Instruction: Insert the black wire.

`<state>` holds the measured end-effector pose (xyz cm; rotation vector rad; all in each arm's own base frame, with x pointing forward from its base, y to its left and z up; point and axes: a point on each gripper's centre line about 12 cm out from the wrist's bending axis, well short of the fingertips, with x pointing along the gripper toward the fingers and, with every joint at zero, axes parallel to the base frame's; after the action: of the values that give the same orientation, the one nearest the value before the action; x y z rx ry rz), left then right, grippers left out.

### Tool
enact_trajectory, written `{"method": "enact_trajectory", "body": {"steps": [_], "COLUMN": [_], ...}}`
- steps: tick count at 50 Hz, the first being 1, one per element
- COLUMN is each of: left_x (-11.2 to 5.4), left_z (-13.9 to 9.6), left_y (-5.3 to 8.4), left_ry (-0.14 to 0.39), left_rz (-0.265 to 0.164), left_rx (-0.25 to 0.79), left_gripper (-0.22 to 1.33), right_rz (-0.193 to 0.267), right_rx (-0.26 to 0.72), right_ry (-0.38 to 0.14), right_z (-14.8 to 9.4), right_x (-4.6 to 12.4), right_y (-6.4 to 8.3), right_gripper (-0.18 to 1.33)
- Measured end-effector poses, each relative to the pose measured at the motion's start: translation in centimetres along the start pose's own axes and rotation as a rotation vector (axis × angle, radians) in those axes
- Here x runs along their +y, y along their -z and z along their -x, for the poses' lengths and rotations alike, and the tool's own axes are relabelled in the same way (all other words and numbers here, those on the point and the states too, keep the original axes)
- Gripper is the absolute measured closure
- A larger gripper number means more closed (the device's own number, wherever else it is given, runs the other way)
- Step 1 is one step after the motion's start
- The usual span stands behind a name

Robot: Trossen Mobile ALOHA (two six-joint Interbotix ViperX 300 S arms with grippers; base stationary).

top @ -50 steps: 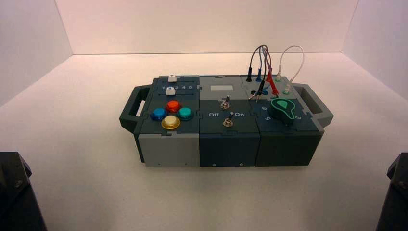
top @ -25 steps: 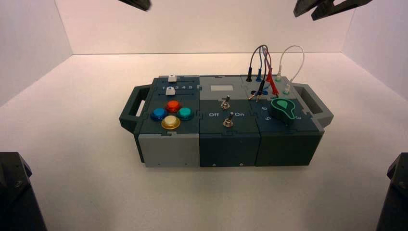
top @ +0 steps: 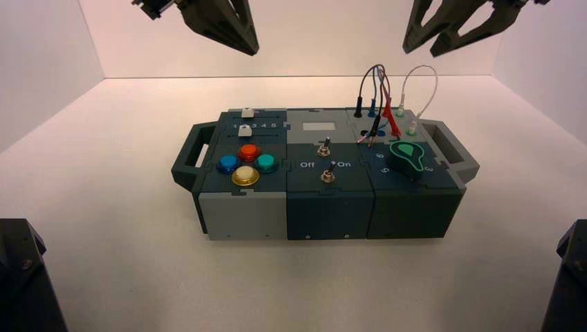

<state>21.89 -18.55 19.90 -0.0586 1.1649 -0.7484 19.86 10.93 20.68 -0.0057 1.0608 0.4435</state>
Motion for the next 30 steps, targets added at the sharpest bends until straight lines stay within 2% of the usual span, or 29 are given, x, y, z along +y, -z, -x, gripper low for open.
{"method": "enact_trajectory", "body": {"steps": [6,12,21,30], "left_x": [0.1,0.3,0.5,1.1], "left_z": [-1.4,-2.6,-2.9,-4.7], "left_y": [-0.1,0.2,0.1,-0.5], "left_ry": [0.034,0.041,0.043,0.042], "left_rz": [0.008,0.006,-0.002,-0.059], "left_rx": [0.029,0.065,0.073,0.113], "left_gripper": [1.28,1.28,1.28,1.28], "right_rz": [-0.017,-0.038,-0.055,-0.083], "right_rx": [0.076,0.12,0.138,0.191], "right_ry": [-0.012,-0.025,-0.035,-0.035], "right_z": [-1.2,-1.9,-2.2,-3.5], "right_x": [0.3,0.5,0.6,0.5], "right_y": [0.4,0.6,0.7,0.8], "right_gripper": [0.02,0.02,0.02,0.02]}}
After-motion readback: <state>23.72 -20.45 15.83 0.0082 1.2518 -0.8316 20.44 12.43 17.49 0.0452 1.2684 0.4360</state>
